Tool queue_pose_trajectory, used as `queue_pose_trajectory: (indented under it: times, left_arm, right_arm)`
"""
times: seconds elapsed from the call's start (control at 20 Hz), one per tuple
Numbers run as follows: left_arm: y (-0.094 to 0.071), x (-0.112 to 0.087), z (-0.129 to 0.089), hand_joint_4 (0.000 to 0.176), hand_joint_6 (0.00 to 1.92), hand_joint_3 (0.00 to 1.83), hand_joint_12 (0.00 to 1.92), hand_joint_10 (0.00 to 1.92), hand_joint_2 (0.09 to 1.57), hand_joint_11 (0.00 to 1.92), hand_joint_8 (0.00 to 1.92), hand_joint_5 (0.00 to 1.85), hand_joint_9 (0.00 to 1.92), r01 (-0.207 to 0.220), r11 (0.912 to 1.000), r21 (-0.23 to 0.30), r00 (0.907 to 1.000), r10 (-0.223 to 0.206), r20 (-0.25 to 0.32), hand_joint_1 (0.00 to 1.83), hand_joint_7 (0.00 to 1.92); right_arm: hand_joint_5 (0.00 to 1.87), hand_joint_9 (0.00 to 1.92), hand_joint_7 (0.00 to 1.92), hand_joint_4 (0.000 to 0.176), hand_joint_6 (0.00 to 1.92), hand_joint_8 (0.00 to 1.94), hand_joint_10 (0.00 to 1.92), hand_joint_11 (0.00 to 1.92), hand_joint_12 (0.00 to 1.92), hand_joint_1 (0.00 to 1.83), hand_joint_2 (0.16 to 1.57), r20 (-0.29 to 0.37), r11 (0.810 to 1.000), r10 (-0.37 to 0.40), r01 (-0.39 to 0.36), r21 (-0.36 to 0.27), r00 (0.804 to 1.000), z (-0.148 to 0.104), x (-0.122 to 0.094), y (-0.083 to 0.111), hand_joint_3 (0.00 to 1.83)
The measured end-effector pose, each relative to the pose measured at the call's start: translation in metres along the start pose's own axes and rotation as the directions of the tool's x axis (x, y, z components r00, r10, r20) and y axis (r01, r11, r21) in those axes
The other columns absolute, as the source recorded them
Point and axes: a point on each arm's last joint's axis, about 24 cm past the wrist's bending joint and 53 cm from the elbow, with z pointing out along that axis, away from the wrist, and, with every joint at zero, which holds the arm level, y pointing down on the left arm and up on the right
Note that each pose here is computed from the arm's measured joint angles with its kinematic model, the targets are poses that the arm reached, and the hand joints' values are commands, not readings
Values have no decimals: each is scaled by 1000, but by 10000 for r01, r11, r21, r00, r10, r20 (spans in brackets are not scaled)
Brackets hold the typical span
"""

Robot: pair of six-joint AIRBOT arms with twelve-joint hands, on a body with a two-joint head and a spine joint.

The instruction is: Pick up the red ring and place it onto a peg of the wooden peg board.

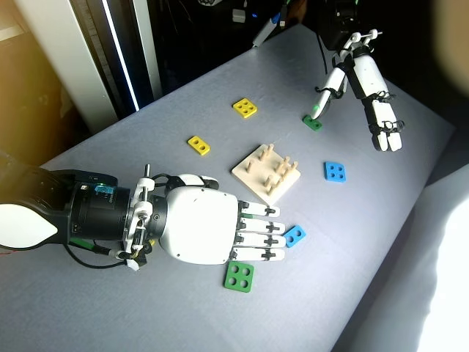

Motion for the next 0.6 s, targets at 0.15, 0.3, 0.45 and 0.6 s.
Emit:
queue_pose_trajectory:
  times: [0.15,0.3,0.45,0.6]
  left_arm:
    - [0,0,0,176,3,6,0,0,966,0,0,66,0,10,10000,1,10000,-10,4,399,0]
    - [-1,0,0,172,1,1,0,0,958,0,0,62,0,12,10000,14,10000,-12,-2,385,0]
    - [-1,0,0,175,4,5,0,0,967,0,0,71,0,13,10000,32,10000,-13,-19,395,0]
    - [-3,0,1,176,4,1,0,0,964,0,0,76,0,37,10000,87,10000,-37,7,396,0]
  right_arm:
    - [309,61,143,0,34,12,22,0,0,733,954,-48,9999,-51,52,164,10000,3,2,-5,0]
    - [325,57,144,0,34,9,17,0,0,745,958,-26,9993,-112,113,343,9999,3,-1,-11,0]
    - [329,61,146,0,30,7,16,3,1,727,958,-36,9984,-134,136,546,9999,6,0,-17,0]
    - [361,69,166,0,34,11,16,6,3,742,936,-47,9982,-70,72,597,10000,11,2,-20,0]
